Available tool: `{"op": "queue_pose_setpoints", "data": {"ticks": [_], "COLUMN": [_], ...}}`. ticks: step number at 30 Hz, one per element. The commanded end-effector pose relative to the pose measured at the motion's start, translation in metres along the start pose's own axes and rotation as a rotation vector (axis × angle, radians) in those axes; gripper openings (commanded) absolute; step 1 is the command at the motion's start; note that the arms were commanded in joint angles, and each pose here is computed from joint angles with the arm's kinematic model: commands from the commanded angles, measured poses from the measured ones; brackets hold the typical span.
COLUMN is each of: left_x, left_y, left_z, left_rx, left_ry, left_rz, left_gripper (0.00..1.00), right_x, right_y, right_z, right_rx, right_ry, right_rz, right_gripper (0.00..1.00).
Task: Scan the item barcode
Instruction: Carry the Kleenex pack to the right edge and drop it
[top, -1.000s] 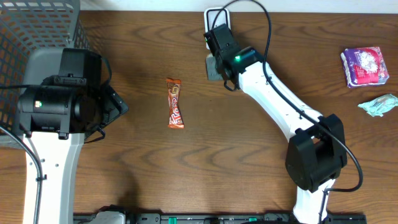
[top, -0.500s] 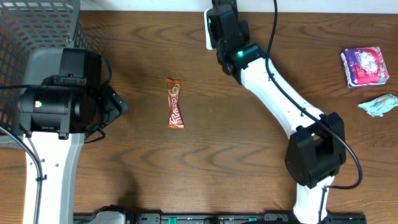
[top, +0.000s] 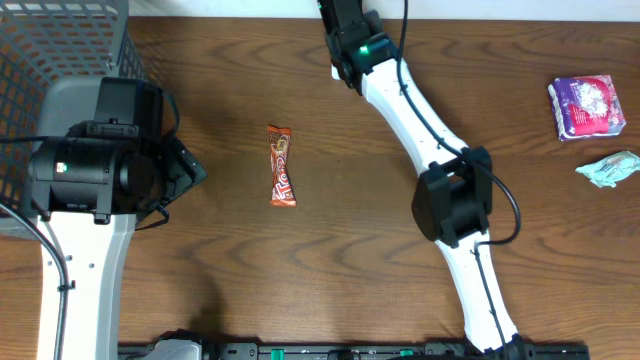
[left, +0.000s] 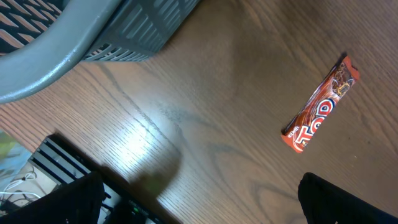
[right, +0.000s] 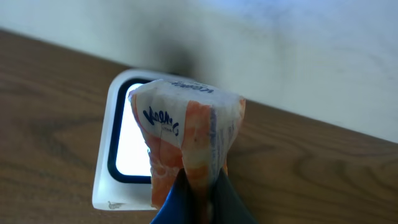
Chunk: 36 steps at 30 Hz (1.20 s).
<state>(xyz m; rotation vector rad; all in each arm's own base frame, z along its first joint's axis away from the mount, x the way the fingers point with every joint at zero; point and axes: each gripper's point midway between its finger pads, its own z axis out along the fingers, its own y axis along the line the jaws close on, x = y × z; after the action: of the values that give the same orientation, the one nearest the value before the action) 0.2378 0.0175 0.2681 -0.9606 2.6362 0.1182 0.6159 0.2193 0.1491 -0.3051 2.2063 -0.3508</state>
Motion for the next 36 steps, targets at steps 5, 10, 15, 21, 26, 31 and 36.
{"op": "queue_pose_setpoints", "data": {"ticks": [5,10,15,21,26,31,36], "left_x": [-0.001,-0.001,-0.001,-0.001,-0.001,-0.001,-0.001], "left_y": [0.005,0.005,0.005,0.005,0.005,0.005,0.005], "left_z": [-0.002,-0.002,-0.002,-0.002,-0.002,-0.002,-0.002], "left_rx": [-0.008,-0.008,-0.008,-0.008,-0.008,-0.008,-0.008], "left_ry": [-0.012,-0.012,-0.012,-0.012,-0.012,-0.012,-0.012], "left_rz": [-0.015,-0.015,-0.015,-0.015,-0.015,-0.015,-0.015], "left_gripper": [0.99,0.99,0.99,0.99,0.99,0.99,0.99], "right_x": [-0.009,-0.004,-0.001,0.006,0.010,0.018,0.053], "right_y": [-0.005,-0.004,-0.007,-0.015,-0.037,-0.099,-0.174], "right_z": [-0.002,-0.001,0.000,0.004,0.007,0.002,-0.006], "right_rx": [0.008,-0.003,-0.003,0.007,0.033,0.136,0.258], "right_ry": [-0.016,0.001,0.015,0.043,0.068,0.144,0.288], "right_rz": [-0.014,-0.023,-0.026,-0.007,0.069,0.157,0.218], "right_gripper": [0.01,0.01,0.01,0.01,0.01,0.01,0.01]}}
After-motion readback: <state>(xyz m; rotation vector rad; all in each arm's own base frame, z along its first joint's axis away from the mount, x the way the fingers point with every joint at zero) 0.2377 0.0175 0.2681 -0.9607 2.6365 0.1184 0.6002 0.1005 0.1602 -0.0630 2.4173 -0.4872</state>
